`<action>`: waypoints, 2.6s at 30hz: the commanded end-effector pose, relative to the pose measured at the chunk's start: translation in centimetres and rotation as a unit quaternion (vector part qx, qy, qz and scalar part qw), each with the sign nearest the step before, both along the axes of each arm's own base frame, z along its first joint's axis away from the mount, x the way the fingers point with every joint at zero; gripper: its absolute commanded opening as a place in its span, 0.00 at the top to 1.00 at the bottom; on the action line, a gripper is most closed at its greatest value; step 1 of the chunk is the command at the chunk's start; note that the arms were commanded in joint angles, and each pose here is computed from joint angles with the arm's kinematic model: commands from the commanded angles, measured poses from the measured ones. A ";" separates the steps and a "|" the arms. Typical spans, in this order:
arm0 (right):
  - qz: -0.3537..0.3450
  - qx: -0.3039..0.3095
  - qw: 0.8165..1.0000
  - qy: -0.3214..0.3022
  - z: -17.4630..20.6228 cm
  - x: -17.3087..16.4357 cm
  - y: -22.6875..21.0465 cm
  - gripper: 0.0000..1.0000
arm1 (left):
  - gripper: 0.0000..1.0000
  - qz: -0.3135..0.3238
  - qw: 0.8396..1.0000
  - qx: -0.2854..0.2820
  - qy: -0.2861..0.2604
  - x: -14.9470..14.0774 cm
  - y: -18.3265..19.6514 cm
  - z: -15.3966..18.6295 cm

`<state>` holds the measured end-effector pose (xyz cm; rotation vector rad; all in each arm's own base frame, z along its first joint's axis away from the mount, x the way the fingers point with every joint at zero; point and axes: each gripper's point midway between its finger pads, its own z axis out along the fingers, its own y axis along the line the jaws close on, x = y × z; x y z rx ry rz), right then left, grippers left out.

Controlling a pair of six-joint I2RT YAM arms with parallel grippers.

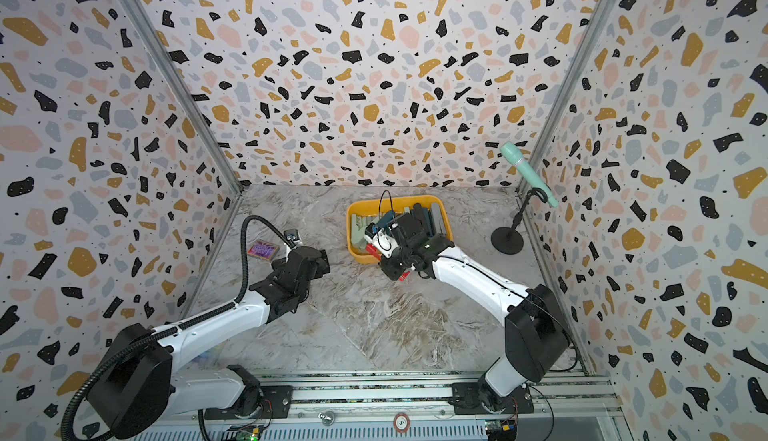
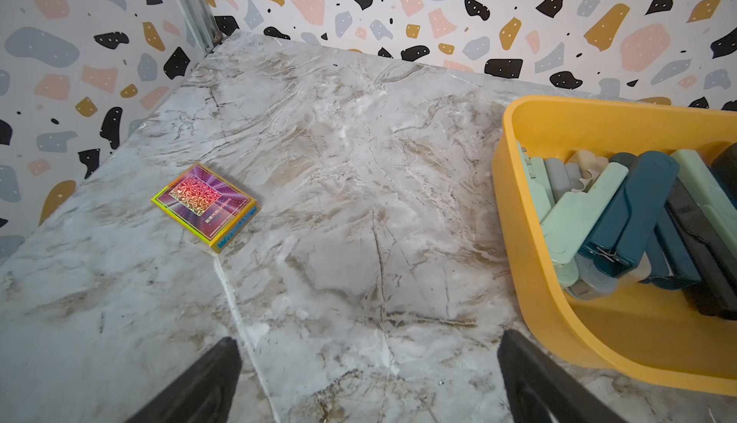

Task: Put the pruning pliers into the storage box
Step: Pick up the pruning pliers from the center of the board, then place the pruning pliers in the storage box.

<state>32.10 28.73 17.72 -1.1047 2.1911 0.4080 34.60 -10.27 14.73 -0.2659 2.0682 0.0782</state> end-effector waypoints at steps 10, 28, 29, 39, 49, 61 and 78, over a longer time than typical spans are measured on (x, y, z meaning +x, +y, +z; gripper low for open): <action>0.018 -0.050 0.997 -0.057 -1.6 8.4 1.1 1.00 | 0.00 0.004 1.000 -0.008 -0.007 0.2 0.2 -0.1; 0.095 -0.128 0.983 -0.091 -3.6 11.8 -1.4 1.00 | 0.00 -0.001 1.000 -0.009 -0.002 0.6 -0.2 -0.3; 0.099 -0.139 0.981 -0.091 -4.2 11.9 -1.6 1.00 | 0.01 -0.001 1.000 -0.010 -0.003 0.6 -0.3 -0.3; 0.151 -0.161 0.974 -0.057 -8.4 11.0 -1.3 1.00 | 0.00 -0.001 1.000 -0.009 -0.004 0.7 -0.3 0.1; 0.167 -0.200 0.965 -0.039 -10.2 10.4 -2.8 1.00 | 0.00 -0.002 1.000 -0.007 -0.003 0.7 -0.3 0.3; 0.184 -0.184 0.964 -0.058 -10.2 9.6 -2.8 0.96 | 0.01 -0.003 1.000 -0.011 -0.003 0.7 -0.4 0.3; 0.107 -0.138 0.970 -0.172 -3.0 12.1 -3.3 0.59 | 0.01 0.004 1.000 -0.010 -0.007 0.4 0.1 0.5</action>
